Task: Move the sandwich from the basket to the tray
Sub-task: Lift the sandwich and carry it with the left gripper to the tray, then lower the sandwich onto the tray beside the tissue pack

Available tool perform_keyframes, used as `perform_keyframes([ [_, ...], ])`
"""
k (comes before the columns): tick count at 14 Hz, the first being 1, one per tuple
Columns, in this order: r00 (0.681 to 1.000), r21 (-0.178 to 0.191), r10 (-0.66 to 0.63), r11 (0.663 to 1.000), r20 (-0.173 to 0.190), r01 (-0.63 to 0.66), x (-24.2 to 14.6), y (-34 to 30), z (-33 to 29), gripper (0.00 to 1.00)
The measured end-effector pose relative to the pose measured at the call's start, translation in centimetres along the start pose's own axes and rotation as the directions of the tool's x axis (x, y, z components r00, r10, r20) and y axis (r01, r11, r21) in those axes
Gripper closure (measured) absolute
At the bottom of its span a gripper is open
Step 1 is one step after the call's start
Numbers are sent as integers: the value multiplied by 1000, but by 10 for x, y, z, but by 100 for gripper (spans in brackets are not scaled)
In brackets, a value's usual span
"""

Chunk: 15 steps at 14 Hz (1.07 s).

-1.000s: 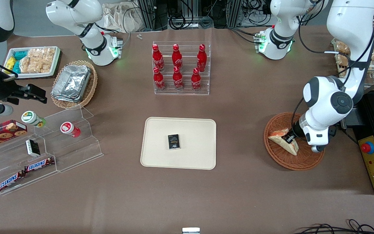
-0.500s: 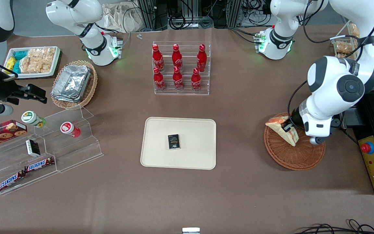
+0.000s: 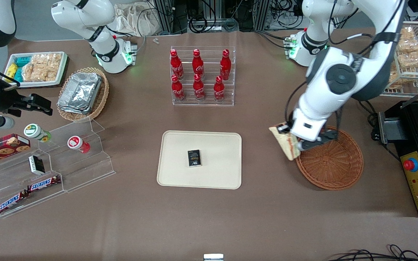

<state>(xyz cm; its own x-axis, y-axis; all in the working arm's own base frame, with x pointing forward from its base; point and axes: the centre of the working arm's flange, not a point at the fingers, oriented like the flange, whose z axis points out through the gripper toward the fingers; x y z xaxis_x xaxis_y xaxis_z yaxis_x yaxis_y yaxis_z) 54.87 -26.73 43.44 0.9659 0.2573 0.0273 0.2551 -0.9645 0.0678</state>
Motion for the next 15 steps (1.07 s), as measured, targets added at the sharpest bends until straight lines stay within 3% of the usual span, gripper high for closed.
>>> perform_keyframes([
  [2,991,-15,118,993,-60,-119,-17,41,14,84],
  [3,984,-17,166,986,-69,-167,-26,59,23,84],
  [10,941,1,338,941,3,-338,-39,133,131,83],
  [15,933,-39,361,932,13,-360,-40,142,187,82],
])
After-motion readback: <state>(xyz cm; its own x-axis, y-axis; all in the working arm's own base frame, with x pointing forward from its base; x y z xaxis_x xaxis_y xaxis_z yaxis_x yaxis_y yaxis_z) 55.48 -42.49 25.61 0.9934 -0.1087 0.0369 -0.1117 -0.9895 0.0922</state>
